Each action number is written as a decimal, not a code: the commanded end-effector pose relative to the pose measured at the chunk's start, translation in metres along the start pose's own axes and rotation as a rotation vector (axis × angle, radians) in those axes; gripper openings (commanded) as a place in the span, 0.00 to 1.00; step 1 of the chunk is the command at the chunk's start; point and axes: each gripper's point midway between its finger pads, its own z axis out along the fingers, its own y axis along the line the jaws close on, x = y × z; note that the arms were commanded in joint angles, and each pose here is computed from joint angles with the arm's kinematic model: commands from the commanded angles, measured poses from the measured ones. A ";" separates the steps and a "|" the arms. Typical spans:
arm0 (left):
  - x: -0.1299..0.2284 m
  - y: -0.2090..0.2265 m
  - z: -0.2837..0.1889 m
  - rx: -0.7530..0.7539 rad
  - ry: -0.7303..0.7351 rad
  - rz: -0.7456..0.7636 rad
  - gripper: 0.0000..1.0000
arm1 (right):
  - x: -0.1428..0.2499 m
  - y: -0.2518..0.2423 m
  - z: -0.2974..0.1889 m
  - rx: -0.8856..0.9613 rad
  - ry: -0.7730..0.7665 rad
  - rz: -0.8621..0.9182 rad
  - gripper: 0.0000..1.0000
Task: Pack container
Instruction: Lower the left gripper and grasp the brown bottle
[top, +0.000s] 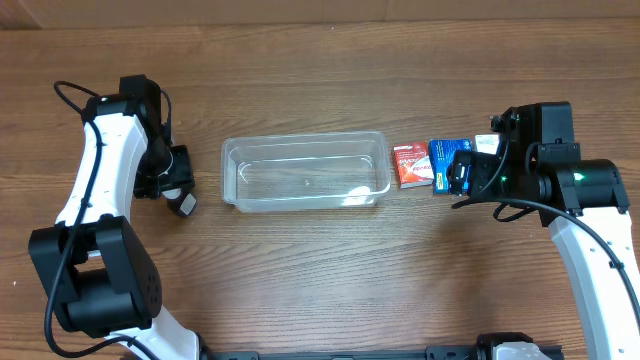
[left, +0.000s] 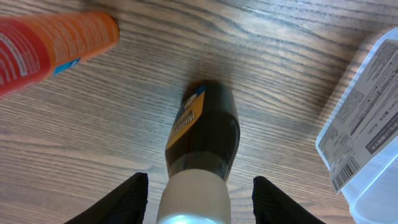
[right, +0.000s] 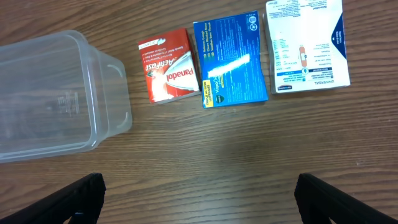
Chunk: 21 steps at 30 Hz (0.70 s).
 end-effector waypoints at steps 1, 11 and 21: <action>-0.006 0.004 -0.002 -0.012 -0.014 0.012 0.59 | -0.011 -0.001 -0.008 0.005 -0.040 0.006 1.00; -0.001 0.004 -0.001 -0.011 0.008 0.014 0.39 | -0.010 -0.001 -0.008 0.005 -0.040 0.006 1.00; 0.004 0.004 -0.002 -0.013 0.028 0.015 0.23 | -0.010 -0.001 -0.008 0.005 -0.040 0.006 1.00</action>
